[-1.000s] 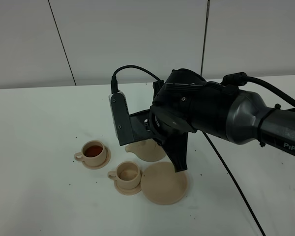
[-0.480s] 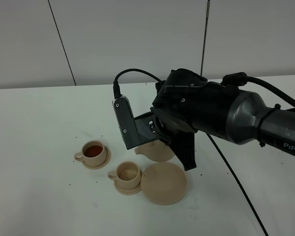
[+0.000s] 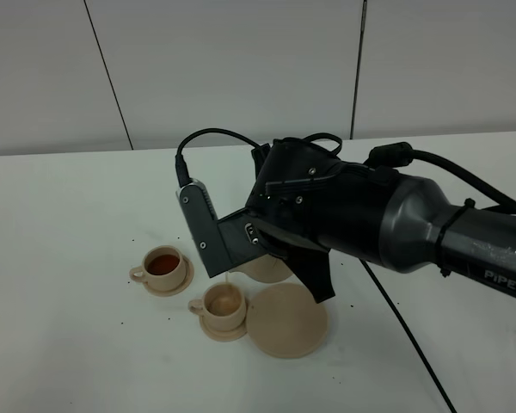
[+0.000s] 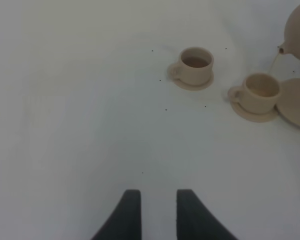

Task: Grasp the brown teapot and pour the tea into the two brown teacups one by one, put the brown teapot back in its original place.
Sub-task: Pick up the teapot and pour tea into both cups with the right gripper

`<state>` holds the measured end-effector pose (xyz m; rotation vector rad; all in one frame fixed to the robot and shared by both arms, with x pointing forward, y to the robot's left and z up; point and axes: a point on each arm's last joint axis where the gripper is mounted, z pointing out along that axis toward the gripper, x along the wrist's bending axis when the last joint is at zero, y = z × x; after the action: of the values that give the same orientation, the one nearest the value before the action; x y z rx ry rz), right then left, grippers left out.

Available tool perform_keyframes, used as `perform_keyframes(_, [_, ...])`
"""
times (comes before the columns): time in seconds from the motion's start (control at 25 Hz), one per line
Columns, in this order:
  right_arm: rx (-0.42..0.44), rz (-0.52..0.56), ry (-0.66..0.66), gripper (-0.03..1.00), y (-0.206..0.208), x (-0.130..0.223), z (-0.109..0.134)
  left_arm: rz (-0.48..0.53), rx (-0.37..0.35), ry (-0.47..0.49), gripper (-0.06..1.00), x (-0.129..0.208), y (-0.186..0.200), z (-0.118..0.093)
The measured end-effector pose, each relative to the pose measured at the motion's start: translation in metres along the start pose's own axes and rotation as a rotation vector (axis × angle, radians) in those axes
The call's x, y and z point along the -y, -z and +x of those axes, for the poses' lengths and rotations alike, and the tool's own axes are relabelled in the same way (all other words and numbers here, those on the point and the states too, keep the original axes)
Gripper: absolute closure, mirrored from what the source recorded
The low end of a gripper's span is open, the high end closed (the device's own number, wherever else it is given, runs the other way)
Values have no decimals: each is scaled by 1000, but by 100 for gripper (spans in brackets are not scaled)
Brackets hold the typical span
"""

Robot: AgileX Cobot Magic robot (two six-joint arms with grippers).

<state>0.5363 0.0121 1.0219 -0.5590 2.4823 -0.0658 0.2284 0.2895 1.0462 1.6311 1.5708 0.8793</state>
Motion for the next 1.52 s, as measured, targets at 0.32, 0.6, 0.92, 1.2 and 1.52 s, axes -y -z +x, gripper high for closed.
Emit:
perform_keyframes(0.32, [5, -8, -3, 87, 2, -6, 1, 0, 0, 0, 70, 0, 0, 0])
perform_keyframes(0.6, [23, 0, 29, 87, 5, -11, 2, 0, 0, 0, 70, 0, 0, 0])
perform_keyframes(0.92, [22, 18, 49, 87, 7, -13, 4, 0, 0, 0, 70, 0, 0, 0])
perform_keyframes(1.2, [34, 28, 64, 87, 8, -16, 4, 0, 0, 0, 70, 0, 0, 0])
perform_keyframes(1.52, [25, 47, 84, 87, 3, -18, 6, 0, 0, 0, 70, 0, 0, 0])
